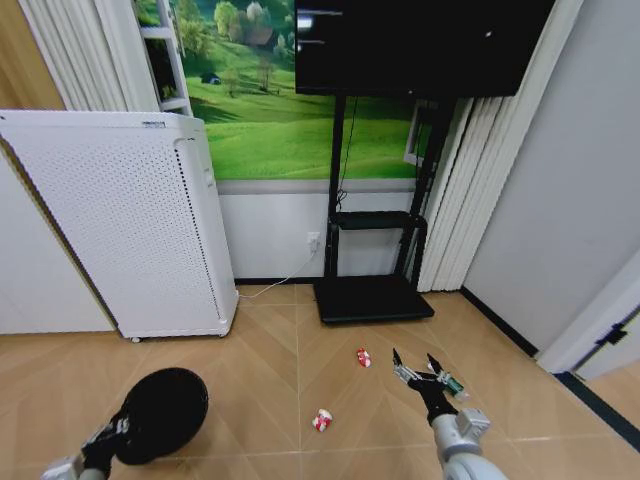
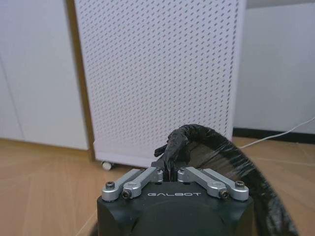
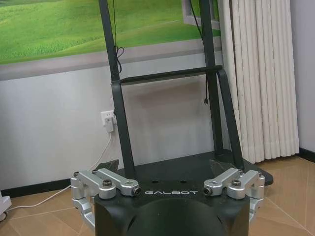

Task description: Pick up the trash bin and place the garbage on the floor into it.

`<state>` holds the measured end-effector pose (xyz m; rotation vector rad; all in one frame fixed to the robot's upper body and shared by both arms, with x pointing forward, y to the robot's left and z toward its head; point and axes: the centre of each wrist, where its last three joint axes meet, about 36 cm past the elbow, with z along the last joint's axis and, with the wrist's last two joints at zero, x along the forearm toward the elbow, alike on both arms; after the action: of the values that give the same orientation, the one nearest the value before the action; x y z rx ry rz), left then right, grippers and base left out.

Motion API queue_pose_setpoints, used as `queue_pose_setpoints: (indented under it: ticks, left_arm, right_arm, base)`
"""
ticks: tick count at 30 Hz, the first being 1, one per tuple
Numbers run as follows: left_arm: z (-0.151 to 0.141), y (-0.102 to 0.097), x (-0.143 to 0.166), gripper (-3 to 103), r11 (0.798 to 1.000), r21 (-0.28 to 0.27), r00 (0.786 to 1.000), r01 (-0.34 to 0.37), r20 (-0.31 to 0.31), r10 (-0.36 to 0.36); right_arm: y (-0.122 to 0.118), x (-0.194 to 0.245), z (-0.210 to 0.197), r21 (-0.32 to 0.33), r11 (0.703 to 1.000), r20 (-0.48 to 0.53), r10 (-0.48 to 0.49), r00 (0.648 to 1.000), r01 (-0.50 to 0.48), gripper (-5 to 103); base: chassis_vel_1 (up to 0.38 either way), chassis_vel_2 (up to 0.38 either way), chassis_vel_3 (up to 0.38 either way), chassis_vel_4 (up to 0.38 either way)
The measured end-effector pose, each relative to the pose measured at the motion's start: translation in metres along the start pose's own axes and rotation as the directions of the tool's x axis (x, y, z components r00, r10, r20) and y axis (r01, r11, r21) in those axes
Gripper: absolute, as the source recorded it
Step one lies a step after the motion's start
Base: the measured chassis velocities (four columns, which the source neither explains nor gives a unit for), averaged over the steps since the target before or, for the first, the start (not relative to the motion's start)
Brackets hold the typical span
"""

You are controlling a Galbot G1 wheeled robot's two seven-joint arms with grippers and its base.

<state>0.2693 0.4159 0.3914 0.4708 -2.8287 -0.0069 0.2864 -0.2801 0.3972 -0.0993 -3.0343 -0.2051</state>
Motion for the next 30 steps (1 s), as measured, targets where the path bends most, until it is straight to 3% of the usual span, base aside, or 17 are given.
queue_pose_setpoints:
  ticks: [2,3,8,11,12,15,19,21,23,26,27,28,29,30]
  left_arm:
    - [-0.003,-0.002,-0.002,7,1.000,-0.005,1.000,-0.007,0.007,0.007]
    - [-0.018,-0.011,-0.011,7,0.998,-0.030,0.998,-0.046,0.041,0.048]
    - [-0.037,-0.025,-0.020,7,0.991,-0.061,0.990,-0.115,0.074,0.120]
    - [-0.050,-0.035,-0.028,7,0.974,-0.104,0.973,-0.203,0.090,0.212]
    - [-0.050,-0.035,-0.028,7,0.974,-0.104,0.973,-0.203,0.090,0.212]
    - [-0.061,-0.041,-0.053,7,0.939,-0.172,0.939,-0.299,0.124,0.321]
    - [-0.071,-0.044,-0.072,7,0.919,-0.205,0.915,-0.336,0.159,0.370]
    - [-0.081,-0.046,-0.095,7,0.899,-0.239,0.884,-0.366,0.213,0.416]
    - [-0.085,-0.047,-0.102,7,0.894,-0.247,0.874,-0.374,0.226,0.429]
    - [-0.092,-0.065,-0.124,7,0.874,-0.252,0.847,-0.416,0.242,0.473]
    - [-0.092,-0.065,-0.124,7,0.874,-0.252,0.847,-0.416,0.242,0.473]
    - [-0.091,-0.081,-0.132,7,0.858,-0.251,0.831,-0.449,0.236,0.504]
    - [-0.091,-0.081,-0.132,7,0.858,-0.251,0.831,-0.449,0.236,0.504]
    - [-0.089,-0.094,-0.135,7,0.842,-0.249,0.816,-0.478,0.230,0.531]
  right_arm:
    - [0.000,0.000,0.000,0.000,1.000,0.000,0.000,1.000,0.000,100]
    - [-0.001,0.000,0.002,0.000,1.000,0.000,0.003,1.000,-0.003,100]
    - [-0.003,-0.002,0.006,-0.001,1.000,-0.005,0.006,1.000,-0.006,100]
    - [-0.001,-0.010,0.011,-0.005,1.000,-0.011,-0.003,1.000,0.003,100]
    - [-0.001,-0.010,0.011,-0.005,1.000,-0.011,-0.003,1.000,0.003,100]
    - [-0.002,-0.016,0.016,-0.007,1.000,-0.016,-0.001,1.000,0.001,100]
    - [-0.003,-0.019,0.017,-0.020,1.000,-0.018,0.008,1.000,-0.008,100]
    - [-0.003,-0.022,0.020,-0.041,0.999,-0.032,0.005,0.999,-0.006,100]
    - [-0.002,-0.023,0.022,-0.049,0.999,-0.048,-0.007,0.999,0.005,100]
    - [-0.001,-0.025,0.037,-0.074,0.994,-0.138,-0.094,0.986,0.085,100]
    - [-0.001,-0.025,0.037,-0.074,0.994,-0.138,-0.094,0.986,0.085,100]
    - [0.001,-0.030,0.048,-0.092,0.990,-0.190,-0.126,0.974,0.110,100]
    - [0.001,-0.030,0.048,-0.092,0.990,-0.190,-0.126,0.974,0.110,100]
    - [0.000,-0.036,0.053,-0.105,0.987,-0.221,-0.145,0.964,0.124,100]
  base:
    - [0.000,0.000,0.000,0.000]
    - [0.000,0.000,0.000,0.000]
    - [0.000,0.000,0.000,0.000]
    - [0.000,0.000,0.000,0.000]
    - [0.000,0.000,0.000,0.000]
    - [0.000,0.000,0.000,0.000]
    - [0.000,0.000,0.000,0.000]
    - [0.000,0.000,0.000,0.000]
    - [0.000,0.000,0.000,0.000]
    - [0.000,0.000,0.000,0.000]
    - [0.000,0.000,0.000,0.000]
    - [0.000,0.000,0.000,0.000]
    - [0.000,0.000,0.000,0.000]
    - [0.000,0.000,0.000,0.000]
